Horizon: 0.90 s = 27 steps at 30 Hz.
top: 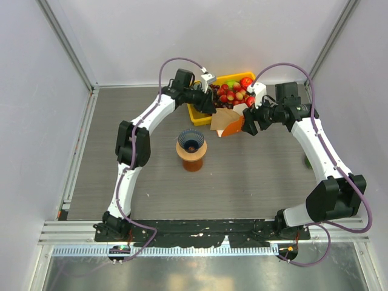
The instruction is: Place the coffee filter in the dripper
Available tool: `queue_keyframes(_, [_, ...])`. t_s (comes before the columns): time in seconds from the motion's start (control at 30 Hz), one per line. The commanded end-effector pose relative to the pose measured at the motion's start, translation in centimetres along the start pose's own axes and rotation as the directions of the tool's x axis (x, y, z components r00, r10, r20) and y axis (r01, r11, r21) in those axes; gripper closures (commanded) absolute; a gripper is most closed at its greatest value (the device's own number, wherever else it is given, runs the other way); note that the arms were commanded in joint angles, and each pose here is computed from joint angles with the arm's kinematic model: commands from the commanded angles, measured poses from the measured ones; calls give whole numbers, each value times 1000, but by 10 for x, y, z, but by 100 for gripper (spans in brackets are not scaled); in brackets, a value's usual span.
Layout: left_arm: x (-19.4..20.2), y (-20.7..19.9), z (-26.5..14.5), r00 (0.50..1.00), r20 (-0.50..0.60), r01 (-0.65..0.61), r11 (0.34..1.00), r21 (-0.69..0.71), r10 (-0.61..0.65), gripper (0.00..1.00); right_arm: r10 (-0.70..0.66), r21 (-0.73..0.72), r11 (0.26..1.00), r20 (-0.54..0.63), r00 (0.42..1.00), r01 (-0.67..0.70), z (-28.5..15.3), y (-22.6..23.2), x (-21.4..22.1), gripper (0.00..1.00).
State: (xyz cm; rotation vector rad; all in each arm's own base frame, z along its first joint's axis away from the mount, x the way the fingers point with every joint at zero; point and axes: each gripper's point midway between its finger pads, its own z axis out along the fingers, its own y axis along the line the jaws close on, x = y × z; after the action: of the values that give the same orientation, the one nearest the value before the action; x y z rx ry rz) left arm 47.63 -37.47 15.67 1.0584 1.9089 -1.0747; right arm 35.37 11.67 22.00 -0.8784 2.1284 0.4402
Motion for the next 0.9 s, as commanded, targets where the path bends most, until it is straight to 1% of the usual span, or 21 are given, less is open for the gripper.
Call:
queue_keyframes(0.0, [-13, -5, 1, 1000, 10, -24, 1000, -17, 24, 75, -29, 14, 1000, 71, 997, 28, -16, 2, -17, 25])
queue_keyframes(0.17, [-2, -12, 6, 1000, -18, -20, 1000, -7, 20, 77, -23, 13, 1000, 74, 997, 22, -17, 1, -17, 25])
queue_keyframes(0.33, [-3, -14, 6, 1000, -15, -27, 1000, -1, 27, 79, -19, 7, 1000, 73, 997, 19, -16, 1, -16, 25])
queue_keyframes(0.37, [-3, -15, 5, 999, -13, -32, 999, 2, 33, 75, -18, 5, 1000, 71, 997, 18, -15, 2, -16, 25])
queue_keyframes(0.43, [-12, -16, 1, 999, 13, -53, 999, -15, 53, 62, -19, 4, 1000, 72, 997, 18, -15, 1, -15, 25])
queue_keyframes(0.5, [-20, -16, -4, 997, 33, -71, 997, -39, 72, 56, -18, 2, 1000, 70, 997, 18, -15, 2, -14, 25])
queue_keyframes(0.57, [-28, -17, -10, 993, 46, -103, 992, -67, 106, 52, -20, -1, 1000, 72, 997, 20, -15, 2, -15, 25])
queue_keyframes(0.63, [-29, -13, -13, 991, 42, -122, 986, -114, 127, 51, -20, -5, 1000, 69, 997, 20, -14, 3, -14, 25])
queue_keyframes(0.7, [-29, -10, -14, 989, 34, -138, 982, -129, 143, 50, -18, -5, 1000, 70, 997, 19, -15, 3, -14, 25])
queue_keyframes(0.87, [-21, -8, -14, 988, 8, -151, 980, -131, 153, 51, -17, -10, 1000, 72, 997, 17, -15, 4, -14, 25])
